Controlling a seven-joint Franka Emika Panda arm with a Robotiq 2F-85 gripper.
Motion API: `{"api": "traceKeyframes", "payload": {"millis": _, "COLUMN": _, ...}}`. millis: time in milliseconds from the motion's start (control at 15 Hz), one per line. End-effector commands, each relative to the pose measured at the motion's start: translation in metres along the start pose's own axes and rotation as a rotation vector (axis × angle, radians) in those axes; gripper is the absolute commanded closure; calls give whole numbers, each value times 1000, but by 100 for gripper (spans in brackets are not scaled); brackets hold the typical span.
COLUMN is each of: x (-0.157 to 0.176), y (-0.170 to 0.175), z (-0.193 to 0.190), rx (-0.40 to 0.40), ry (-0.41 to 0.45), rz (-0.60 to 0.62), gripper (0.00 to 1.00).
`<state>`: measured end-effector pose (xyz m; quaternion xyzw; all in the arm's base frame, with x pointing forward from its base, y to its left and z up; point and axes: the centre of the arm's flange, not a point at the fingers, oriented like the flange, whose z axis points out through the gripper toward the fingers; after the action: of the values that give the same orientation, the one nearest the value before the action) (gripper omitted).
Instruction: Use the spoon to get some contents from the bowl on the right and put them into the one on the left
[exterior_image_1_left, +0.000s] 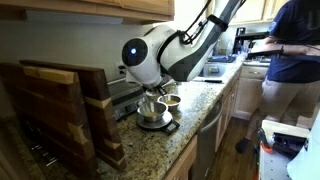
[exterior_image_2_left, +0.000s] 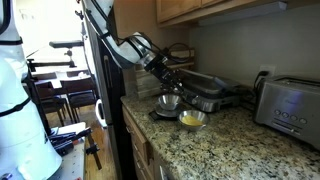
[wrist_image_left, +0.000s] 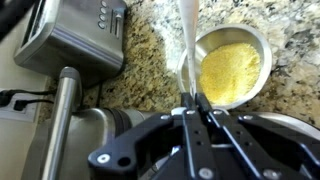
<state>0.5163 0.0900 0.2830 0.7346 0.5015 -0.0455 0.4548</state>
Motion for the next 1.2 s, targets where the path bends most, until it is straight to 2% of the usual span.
{"api": "traceKeyframes", "payload": {"millis": 0, "x": -17, "y": 24, "z": 3, "rx": 128, "ry": -16, "rz": -28, "gripper": 97}}
{"api": "traceKeyframes", "payload": {"millis": 333, "x": -42, "y": 45, "z": 23, "rx": 329, "ry": -37, "rz": -6, "gripper": 97}}
{"api": "traceKeyframes", "payload": {"millis": 667, "x": -83, "y": 65, "z": 61, "rx": 511, "ry": -88, "rz": 137, "gripper": 97}}
{"api": "traceKeyframes", "payload": {"millis": 1000, "x": -128, "y": 76, "z": 104, "rx": 635, "ry": -114, "rz": 333, "gripper": 97}}
{"api": "traceKeyframes", "payload": {"millis": 1133, "x": -143, "y": 77, "z": 121, "rx": 656, "ry": -106, "rz": 387, "gripper": 97}}
